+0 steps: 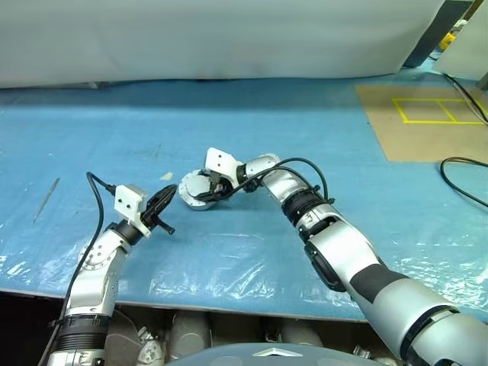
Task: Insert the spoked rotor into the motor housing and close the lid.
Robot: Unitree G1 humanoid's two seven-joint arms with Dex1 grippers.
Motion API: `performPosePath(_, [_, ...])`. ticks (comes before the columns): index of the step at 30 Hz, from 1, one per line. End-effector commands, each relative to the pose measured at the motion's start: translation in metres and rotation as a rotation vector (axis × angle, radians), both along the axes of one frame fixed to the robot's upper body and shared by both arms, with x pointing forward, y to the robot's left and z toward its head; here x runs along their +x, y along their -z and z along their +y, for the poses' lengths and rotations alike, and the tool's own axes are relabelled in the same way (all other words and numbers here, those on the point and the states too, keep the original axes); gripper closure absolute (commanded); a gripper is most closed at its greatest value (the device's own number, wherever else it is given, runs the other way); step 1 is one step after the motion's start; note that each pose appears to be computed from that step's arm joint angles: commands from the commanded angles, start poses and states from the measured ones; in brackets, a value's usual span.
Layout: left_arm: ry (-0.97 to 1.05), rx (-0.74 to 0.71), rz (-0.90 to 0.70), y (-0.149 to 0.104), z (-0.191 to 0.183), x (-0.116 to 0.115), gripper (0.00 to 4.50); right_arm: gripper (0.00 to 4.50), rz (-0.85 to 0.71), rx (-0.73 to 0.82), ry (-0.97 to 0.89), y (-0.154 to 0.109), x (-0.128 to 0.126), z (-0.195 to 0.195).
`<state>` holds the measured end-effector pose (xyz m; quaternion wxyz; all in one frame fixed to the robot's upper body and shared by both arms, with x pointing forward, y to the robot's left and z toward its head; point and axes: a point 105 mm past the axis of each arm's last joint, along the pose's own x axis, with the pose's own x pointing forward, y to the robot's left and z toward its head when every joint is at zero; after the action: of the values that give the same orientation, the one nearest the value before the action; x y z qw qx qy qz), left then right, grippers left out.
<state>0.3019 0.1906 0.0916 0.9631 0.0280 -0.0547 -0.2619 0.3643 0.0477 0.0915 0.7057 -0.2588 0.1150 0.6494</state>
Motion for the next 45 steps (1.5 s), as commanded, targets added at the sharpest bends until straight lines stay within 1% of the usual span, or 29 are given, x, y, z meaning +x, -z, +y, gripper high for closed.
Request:
performPosePath(1, [0.002,0.012,-0.040,-0.011,0.000,0.000,4.50,1.55,0.243,-0.184,-0.041,0.060,-0.030,-0.024])
performPosePath(4, [0.006,0.013,-0.043,-0.013,0.000,0.000,4.50,1.55,0.232,-0.174,-0.094,0.055,-0.035,-0.022])
performPosePath(7, [0.022,0.007,-0.044,-0.014,-0.003,0.000,4.50,1.55,0.200,-0.172,-0.096,0.053,-0.035,-0.021])
performPosePath(11, [0.056,0.002,-0.037,-0.015,-0.009,-0.002,4.50,1.55,0.145,-0.148,0.055,0.055,-0.018,-0.017])
performPosePath(14, [0.074,0.014,-0.031,-0.013,-0.014,-0.001,4.50,1.55,0.098,-0.175,0.114,0.060,-0.011,-0.019])
performPosePath(16, [0.086,0.024,-0.025,-0.011,-0.016,-0.001,4.50,1.55,0.093,-0.179,0.124,0.061,-0.011,-0.019])
performPosePath(21, [0.077,0.086,0.020,0.001,-0.014,0.002,4.50,1.55,0.099,-0.185,0.120,0.062,-0.012,-0.018])
performPosePath(26, [0.064,0.192,0.112,0.024,-0.012,0.005,4.50,1.55,0.113,-0.148,0.087,0.052,-0.016,-0.009])
performPosePath(30, [0.067,0.196,0.125,0.028,-0.017,0.007,4.50,1.55,0.112,-0.121,0.061,0.042,-0.017,-0.005])
performPosePath(33, [0.086,0.226,0.145,0.033,-0.021,0.006,4.50,1.55,0.114,-0.091,0.062,0.034,-0.016,-0.004])
performPosePath(34, [0.090,0.228,0.149,0.034,-0.021,0.006,4.50,0.80,0.113,-0.080,0.068,0.032,-0.015,-0.004])
performPosePath(36, [0.095,0.224,0.154,0.035,-0.022,0.005,4.50,0.15,0.107,-0.053,0.060,0.024,-0.014,-0.003])
performPosePath(37, [0.099,0.224,0.156,0.035,-0.022,0.005,4.50,0.03,0.099,-0.043,0.057,0.022,-0.013,-0.002])
performPosePath(39, [0.113,0.223,0.169,0.036,-0.023,0.004,4.50,0.03,0.075,-0.028,0.063,0.016,-0.010,-0.002])
performPosePath(45, [0.154,0.220,0.214,0.040,-0.022,-0.003,4.50,0.03,0.027,0.087,-0.026,-0.011,-0.015,0.000])
